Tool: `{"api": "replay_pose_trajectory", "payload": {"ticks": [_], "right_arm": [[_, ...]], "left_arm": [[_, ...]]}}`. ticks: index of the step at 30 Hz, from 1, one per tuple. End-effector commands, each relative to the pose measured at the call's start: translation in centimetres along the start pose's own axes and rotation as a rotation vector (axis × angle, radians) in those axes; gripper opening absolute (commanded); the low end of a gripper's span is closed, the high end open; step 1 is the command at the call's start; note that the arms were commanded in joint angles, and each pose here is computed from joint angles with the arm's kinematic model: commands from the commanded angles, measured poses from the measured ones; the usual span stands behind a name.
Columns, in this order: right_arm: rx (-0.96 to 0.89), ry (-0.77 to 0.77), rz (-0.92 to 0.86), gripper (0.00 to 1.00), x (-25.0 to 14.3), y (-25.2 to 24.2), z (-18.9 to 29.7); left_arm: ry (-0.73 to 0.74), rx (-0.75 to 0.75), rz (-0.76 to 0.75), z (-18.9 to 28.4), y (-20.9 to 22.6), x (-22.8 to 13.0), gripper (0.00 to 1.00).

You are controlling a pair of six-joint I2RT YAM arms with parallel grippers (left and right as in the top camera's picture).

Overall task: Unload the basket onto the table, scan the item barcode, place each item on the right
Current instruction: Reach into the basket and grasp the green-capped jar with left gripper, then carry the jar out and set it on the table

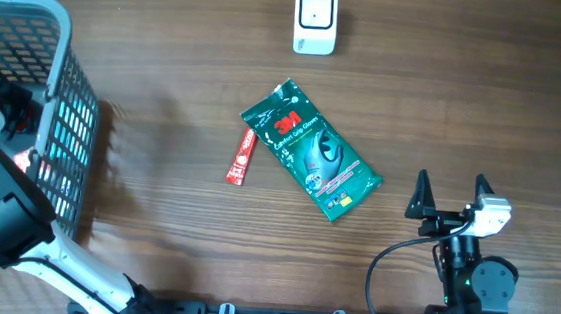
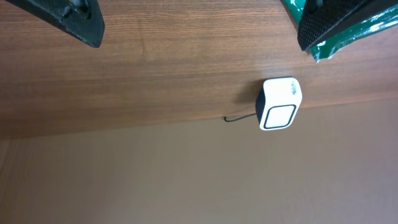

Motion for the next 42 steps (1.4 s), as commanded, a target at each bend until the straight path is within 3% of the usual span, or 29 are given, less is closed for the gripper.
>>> {"api": "replay_pose_trajectory", "payload": {"ticks": [1, 8, 11, 14, 17, 20, 22, 28, 30, 34, 42], "right_arm": [[0.0, -0.001, -0.004, 1.0, 0.0, 0.0, 0.0], [0.0, -0.001, -0.005, 1.0, 0.0, 0.0, 0.0], [0.0, -0.001, -0.005, 1.0, 0.0, 0.0, 0.0], [0.0, -0.001, -0.004, 1.0, 0.0, 0.0, 0.0], [0.0, -0.001, -0.005, 1.0, 0.0, 0.0, 0.0], [0.0, -0.001, -0.004, 1.0, 0.0, 0.0, 0.0], [0.0, -0.001, -0.004, 1.0, 0.0, 0.0, 0.0], [0.0, -0.001, -0.004, 1.0, 0.0, 0.0, 0.0], [0.0, -0.001, -0.004, 1.0, 0.0, 0.0, 0.0], [0.0, -0.001, -0.004, 1.0, 0.0, 0.0, 0.0], [0.0, -0.001, -0.004, 0.99, 0.0, 0.0, 0.0]], "left_arm": [[0.044, 0.003, -0.026, 0.6, 0.3, -0.4, 0.57], [-0.179, -0.077, -0.018, 13.1, -1.3, 5.5, 0.59], [-0.283, -0.232, -0.026, 21.8, -2.8, 6.1, 0.6], [-0.386, -0.439, -0.082, 31.1, -4.4, 4.4, 0.61], [-0.447, -0.597, -0.162, 39.0, -5.5, 0.3, 0.62], [-0.425, -0.704, -0.252, 43.2, -6.5, -4.5, 0.62], [-0.319, -0.787, -0.308, 44.9, -7.4, -8.7, 0.62], [0.04, -0.891, -0.585, 44.1, -11.0, -18.0, 0.58], [0.173, -0.79, -0.716, 40.7, -13.1, -22.3, 0.57], [0.272, -0.626, -0.845, 35.8, -14.8, -26.4, 0.55], [0.469, -0.42, -0.918, 25.7, -17.2, -33.1, 0.54]]}}
Point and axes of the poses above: each gripper's point midway between its finger pads, its own z axis back along the fingers, its own y axis along the line the jaws close on, x = y × z, the point moved 5 cm from there along z, back along the fingers, and after that the axes turned 11 degrees about -z, right-handed, at the moved point
